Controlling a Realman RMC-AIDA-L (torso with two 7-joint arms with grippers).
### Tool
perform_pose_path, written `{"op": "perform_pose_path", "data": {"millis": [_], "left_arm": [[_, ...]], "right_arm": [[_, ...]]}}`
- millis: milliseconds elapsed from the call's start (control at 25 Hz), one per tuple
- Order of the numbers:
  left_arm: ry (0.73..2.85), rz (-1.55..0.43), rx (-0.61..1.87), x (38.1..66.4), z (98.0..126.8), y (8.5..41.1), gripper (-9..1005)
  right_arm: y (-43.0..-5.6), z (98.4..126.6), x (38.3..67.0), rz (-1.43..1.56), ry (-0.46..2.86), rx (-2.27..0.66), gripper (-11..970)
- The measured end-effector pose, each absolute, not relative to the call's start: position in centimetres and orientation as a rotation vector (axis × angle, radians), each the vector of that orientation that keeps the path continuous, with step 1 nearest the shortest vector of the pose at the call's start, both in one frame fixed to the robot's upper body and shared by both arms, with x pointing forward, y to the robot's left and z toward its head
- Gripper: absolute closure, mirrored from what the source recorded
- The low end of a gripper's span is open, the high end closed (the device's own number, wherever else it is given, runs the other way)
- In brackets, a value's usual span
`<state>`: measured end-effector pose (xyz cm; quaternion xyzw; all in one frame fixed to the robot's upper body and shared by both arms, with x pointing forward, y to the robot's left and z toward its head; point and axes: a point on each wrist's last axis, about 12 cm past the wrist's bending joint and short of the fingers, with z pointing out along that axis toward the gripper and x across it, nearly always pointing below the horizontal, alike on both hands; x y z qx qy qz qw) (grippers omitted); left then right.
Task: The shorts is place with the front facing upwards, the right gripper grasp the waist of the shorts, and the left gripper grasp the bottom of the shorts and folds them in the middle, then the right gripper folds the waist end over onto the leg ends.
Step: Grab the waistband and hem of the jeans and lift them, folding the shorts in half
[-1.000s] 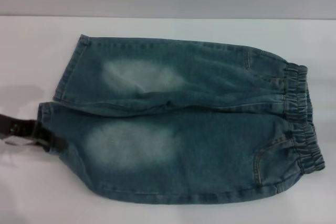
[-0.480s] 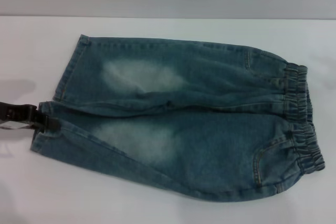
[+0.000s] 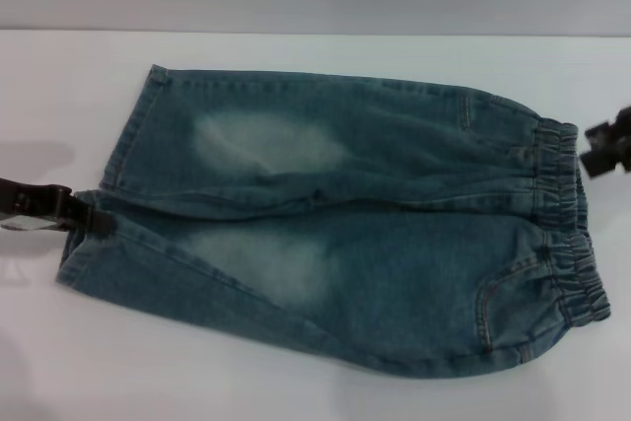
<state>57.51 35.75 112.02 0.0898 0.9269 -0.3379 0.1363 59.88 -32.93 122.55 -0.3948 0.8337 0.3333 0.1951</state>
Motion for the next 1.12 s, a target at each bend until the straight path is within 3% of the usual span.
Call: {"op": "perform_pose_path", "data": {"millis": [400,1120], "left_arm": [[2.675,-0.965,0.274,57.8,112.4,35.7,949],[2.668,-0.960,0.281,58.1,112.5,35.4,949]], "right_arm": [[-28.3,120.1,60.6,0.587,2.670,-1.427,419],[-27.3,115.5,59.3,0.305,2.815,-1.697,434]]}}
